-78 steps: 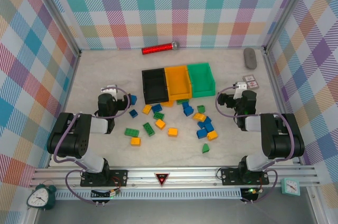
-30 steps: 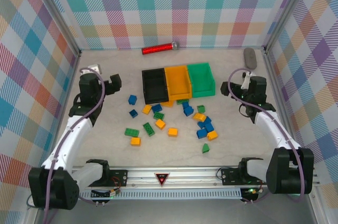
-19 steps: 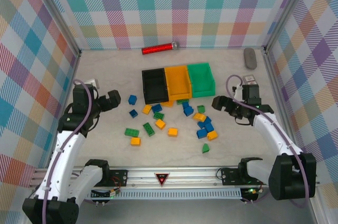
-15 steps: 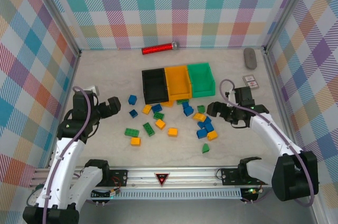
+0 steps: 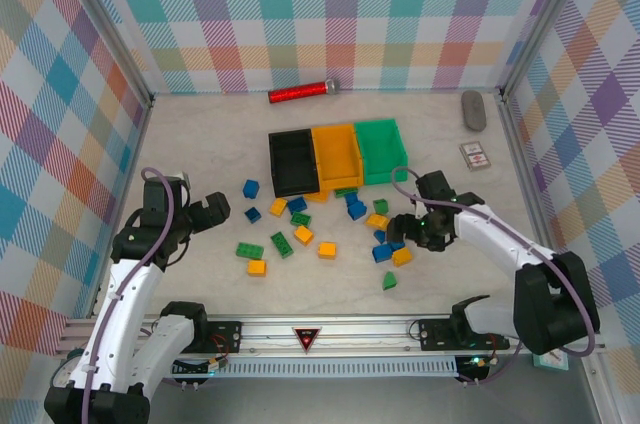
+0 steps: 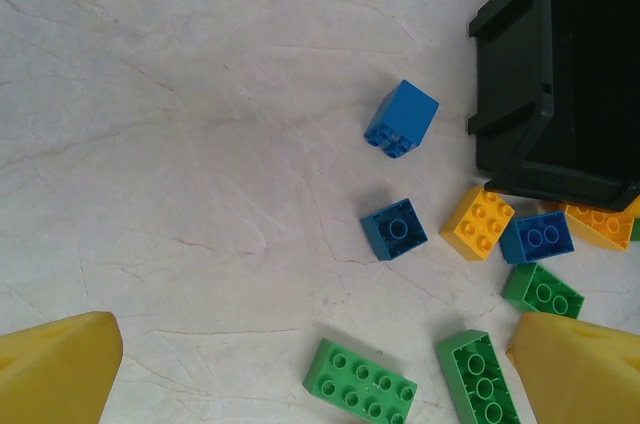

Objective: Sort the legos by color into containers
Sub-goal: Pick up the lego from the center of the table.

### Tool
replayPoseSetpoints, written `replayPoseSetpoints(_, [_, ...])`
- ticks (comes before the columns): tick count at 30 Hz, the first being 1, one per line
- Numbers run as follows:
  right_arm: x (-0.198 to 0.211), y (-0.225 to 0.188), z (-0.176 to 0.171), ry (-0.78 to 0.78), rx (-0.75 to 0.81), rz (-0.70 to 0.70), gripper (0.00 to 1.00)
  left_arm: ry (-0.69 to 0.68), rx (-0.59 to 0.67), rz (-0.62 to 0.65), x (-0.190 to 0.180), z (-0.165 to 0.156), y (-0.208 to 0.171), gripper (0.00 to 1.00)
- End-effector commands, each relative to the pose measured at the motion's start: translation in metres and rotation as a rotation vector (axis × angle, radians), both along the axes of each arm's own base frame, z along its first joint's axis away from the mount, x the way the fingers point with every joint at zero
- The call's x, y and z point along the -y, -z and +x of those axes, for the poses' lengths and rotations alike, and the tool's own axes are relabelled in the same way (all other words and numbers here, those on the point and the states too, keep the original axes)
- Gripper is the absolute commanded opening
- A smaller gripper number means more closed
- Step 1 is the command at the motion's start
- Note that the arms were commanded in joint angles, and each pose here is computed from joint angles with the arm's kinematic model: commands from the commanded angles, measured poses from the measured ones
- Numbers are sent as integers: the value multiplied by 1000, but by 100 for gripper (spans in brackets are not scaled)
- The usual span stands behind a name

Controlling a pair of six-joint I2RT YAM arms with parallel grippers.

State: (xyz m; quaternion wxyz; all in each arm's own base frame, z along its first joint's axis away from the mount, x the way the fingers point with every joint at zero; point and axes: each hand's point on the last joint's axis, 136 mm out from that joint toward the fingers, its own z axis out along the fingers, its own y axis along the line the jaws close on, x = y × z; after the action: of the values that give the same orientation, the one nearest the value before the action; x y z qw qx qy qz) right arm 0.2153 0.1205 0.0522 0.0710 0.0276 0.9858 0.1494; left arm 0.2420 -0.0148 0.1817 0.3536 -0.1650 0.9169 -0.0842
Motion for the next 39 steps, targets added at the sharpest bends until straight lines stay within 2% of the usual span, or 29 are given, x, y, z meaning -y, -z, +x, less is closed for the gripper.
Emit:
replayPoseSetpoints(1, [0, -3, -2, -20, -23, -65, 78, -5, -25, -19, 0, -4, 7, 100])
replayPoseSetpoints(16, [-3, 1, -11, -68, -70, -157, 67, 21, -31, -36, 6, -2, 9, 100])
replayPoseSetpoints(30, [-17, 11, 12, -103, -48, -182, 60, 32, -26, -42, 8, -2, 8, 100])
replayPoseSetpoints(39, [-18, 21, 11, -117, -68, -194, 37, 35, -29, -43, 8, -2, 9, 100])
